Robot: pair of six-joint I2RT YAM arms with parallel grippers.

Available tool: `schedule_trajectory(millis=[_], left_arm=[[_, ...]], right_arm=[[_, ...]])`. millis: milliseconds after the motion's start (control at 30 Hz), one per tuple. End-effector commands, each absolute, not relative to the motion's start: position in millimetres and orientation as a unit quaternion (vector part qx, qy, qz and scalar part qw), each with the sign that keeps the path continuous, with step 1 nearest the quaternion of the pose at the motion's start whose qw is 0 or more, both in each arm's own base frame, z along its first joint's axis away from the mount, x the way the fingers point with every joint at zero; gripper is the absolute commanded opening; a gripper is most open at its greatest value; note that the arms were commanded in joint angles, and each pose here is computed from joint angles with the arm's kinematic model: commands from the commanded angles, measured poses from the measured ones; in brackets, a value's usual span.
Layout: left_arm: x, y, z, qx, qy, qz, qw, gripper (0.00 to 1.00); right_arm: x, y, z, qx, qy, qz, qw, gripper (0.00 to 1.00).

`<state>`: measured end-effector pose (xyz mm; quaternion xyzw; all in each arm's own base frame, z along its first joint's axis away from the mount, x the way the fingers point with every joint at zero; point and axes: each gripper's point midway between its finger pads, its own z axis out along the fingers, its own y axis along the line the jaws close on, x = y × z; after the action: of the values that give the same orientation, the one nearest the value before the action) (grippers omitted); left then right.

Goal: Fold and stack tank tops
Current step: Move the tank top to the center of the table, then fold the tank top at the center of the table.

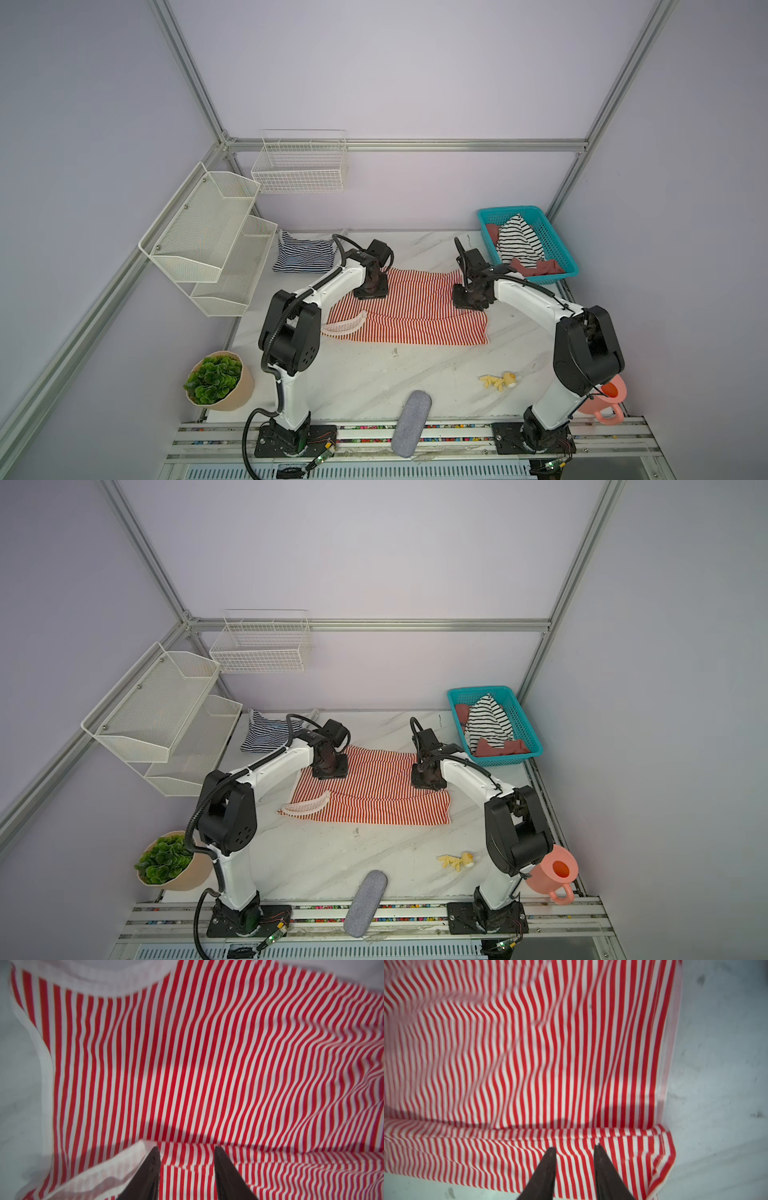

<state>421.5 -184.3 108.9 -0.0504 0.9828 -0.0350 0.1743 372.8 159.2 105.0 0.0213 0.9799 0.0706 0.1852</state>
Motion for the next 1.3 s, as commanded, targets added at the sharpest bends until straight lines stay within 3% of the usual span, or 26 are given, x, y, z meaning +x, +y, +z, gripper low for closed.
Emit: schedule_trajectory(millis=[0, 167, 233, 500, 1267], left_arm=[[472.7, -180.0, 153.3, -0.050, 0.970, -0.051, 0.233, 0.45], [518.2, -193.0, 152.7, -0.032, 0.964, -0.094, 0.246, 0.46], [530.9, -198.0, 145.2, -0.022, 0.964, -0.100, 0.247, 0.55], [557.9, -197.9, 114.9, -0.021, 0.964, -0.114, 0.238, 0.62], [583.0, -192.8, 100.8, -0.034, 0.957, -0.136, 0.253, 0.55]], right_arm=[[394.7, 148.1, 100.3, 0.014, 0.982, 0.036, 0.183, 0.39], [445.0, 127.2, 90.5, 0.039, 0.980, 0.013, 0.194, 0.40], [462.6, 117.1, 85.3, 0.052, 0.979, 0.009, 0.198, 0.40], [512.3, 86.4, 74.0, 0.085, 0.973, 0.004, 0.217, 0.40], [545.1, 76.9, 54.3, 0.106, 0.970, 0.045, 0.214, 0.43]])
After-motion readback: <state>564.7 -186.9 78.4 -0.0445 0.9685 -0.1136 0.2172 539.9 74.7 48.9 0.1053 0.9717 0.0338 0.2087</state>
